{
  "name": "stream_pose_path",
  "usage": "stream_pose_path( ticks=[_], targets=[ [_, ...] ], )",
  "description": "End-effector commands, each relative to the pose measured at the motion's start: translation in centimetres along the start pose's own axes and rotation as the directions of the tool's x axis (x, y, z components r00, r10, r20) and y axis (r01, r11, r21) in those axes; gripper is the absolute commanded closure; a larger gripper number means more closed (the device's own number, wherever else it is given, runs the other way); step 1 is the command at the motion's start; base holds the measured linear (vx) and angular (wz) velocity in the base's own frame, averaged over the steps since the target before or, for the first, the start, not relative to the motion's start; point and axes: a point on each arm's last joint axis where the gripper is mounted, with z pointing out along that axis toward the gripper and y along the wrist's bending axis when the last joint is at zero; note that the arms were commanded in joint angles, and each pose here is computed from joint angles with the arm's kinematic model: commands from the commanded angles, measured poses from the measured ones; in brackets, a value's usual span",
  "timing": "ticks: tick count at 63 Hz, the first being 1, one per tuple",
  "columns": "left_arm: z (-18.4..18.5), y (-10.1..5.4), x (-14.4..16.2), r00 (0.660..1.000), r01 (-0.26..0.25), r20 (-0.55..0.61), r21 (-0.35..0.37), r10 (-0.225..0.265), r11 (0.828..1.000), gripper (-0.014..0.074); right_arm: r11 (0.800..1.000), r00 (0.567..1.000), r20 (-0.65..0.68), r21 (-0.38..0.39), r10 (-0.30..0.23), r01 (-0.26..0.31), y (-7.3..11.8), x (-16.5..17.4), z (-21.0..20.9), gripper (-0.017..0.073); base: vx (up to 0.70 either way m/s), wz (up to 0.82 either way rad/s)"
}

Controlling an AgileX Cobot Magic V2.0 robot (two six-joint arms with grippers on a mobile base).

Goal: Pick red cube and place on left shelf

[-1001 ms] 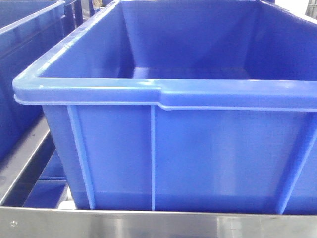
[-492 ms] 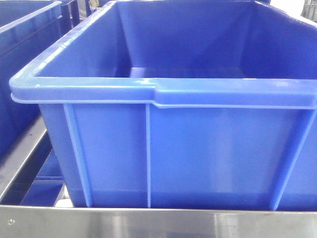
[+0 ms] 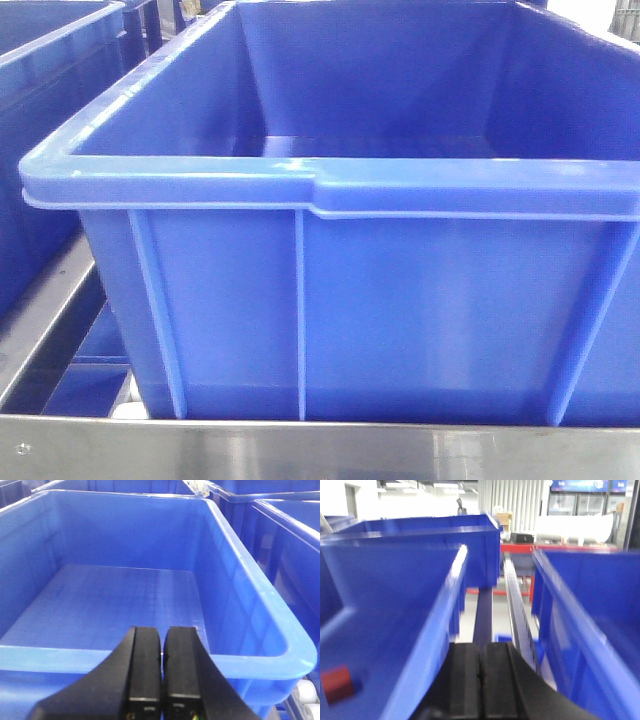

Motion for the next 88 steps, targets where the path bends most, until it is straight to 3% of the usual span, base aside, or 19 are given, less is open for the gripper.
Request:
stream_pose_path(
  ticks=[1,25,88],
  targets=[
    [0.0,0.1,-0.1,0.997,0.012,0.077,-0.004,-0.012,1.000,0.0492,1.000,0.993,0.118,0.001,0.003,-0.003,0.0,-0.5,-0.2,0.0502,0.00,0.00],
    [0.0,0.1,-0.1,0.997,0.012,0.077,-0.004,-0.012,1.000,0.0492,1.000,0.999,0.047,0.021,0.004,-0.005,-0.1,0.5,-0.1,0.0502,0.00,0.00],
    [0.0,0.1,-0.1,0.997,0.012,0.077,-0.004,-0.012,1.000,0.0492,0.999,0.999,0.048,0.039,0.001,-0.003,-0.2,0.5,-0.1,0.0502,0.00,0.00]
  ],
)
